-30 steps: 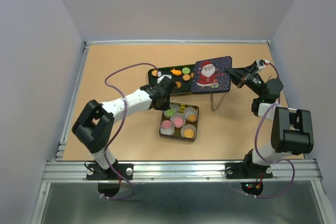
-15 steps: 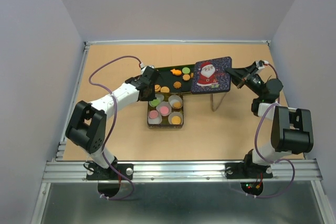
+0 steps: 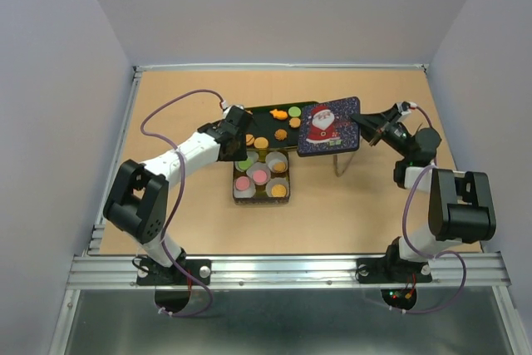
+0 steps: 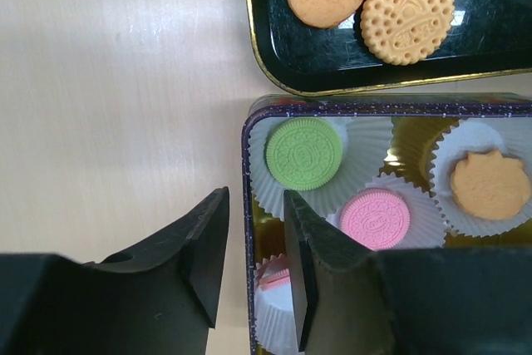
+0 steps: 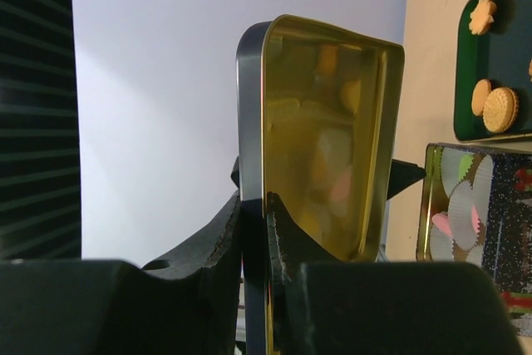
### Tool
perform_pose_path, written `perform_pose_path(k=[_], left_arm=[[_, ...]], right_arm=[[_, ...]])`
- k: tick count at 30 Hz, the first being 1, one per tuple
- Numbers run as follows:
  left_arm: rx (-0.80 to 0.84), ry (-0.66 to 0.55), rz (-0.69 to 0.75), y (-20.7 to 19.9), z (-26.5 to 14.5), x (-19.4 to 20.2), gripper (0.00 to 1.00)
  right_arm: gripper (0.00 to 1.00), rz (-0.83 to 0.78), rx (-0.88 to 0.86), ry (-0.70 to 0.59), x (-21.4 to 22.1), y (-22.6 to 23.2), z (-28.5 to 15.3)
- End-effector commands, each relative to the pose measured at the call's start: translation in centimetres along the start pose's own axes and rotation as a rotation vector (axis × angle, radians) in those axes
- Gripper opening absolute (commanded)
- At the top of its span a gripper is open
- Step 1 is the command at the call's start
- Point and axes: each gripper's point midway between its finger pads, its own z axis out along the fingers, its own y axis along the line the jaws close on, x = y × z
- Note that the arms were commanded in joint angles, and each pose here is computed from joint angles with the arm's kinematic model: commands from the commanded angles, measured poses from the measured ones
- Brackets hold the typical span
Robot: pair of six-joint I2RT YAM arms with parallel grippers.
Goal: Pack the cookies
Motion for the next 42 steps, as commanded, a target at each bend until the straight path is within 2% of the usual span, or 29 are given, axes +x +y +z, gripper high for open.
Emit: perform_pose_path(k=[1, 6, 11, 14, 15, 17, 18, 20, 24, 31, 40, 42], left_arm=[[0.044, -0.05, -0.036, -0.6, -3.0, -2.6, 0.44], [0.112, -0.202, -0.075, -1.1, -9.0, -8.4, 0.47], [0.203, -0.293, -0.133, 0.1, -12.1, -10.7, 0.47], [0.266, -0.29, -0.163, 0.7, -11.4, -9.4, 0.45], [0.27, -0.279, -0.183, 1.4, -10.1, -8.5, 0.44], [0.354, -0.265, -0.197, 0.8, -9.9, -7.3, 0.43], [0.358, -0.231, -0.212, 1.4, -8.6, -5.7, 0.43], [0.426, -0.252, -0.24, 0.8, -8.5, -5.6, 0.43], [0.488, -0.2, -0.277, 0.3, -6.6, -3.2, 0.41], [0.547, -0.178, -0.284, -0.5, -5.9, -2.0, 0.4], [0.567, -0.192, -0.281, -0.8, -5.9, -2.7, 0.38], [0.565, -0.187, -0.281, -0.8, -5.7, -2.6, 0.37]], right_arm=[[0.0, -0.346, -0.3, 0.081, 4.1, 6.4, -0.9], [0.01, -0.304, -0.352, 0.121, 7.2, 5.7, 0.7], [0.0, -0.273, -0.364, 0.167, 10.6, 4.1, 2.8], [0.0, -0.269, -0.36, 0.176, 11.3, 3.4, 3.5], [0.0, -0.27, -0.359, 0.176, 11.4, 3.2, 3.6], [0.0, -0.262, -0.356, 0.186, 11.7, 2.9, 4.0], [0.01, -0.255, -0.348, 0.193, 11.9, 2.4, 4.3], [0.01, -0.257, -0.346, 0.198, 12.5, 2.0, 4.6], [0.0, -0.247, -0.318, 0.197, 13.3, 0.3, 5.2], [0.01, -0.256, -0.275, 0.202, 14.3, -2.0, 5.4], [0.0, -0.246, -0.183, 0.193, 14.3, -5.5, 4.5], [0.04, -0.251, -0.164, 0.199, 14.5, -6.2, 4.3]])
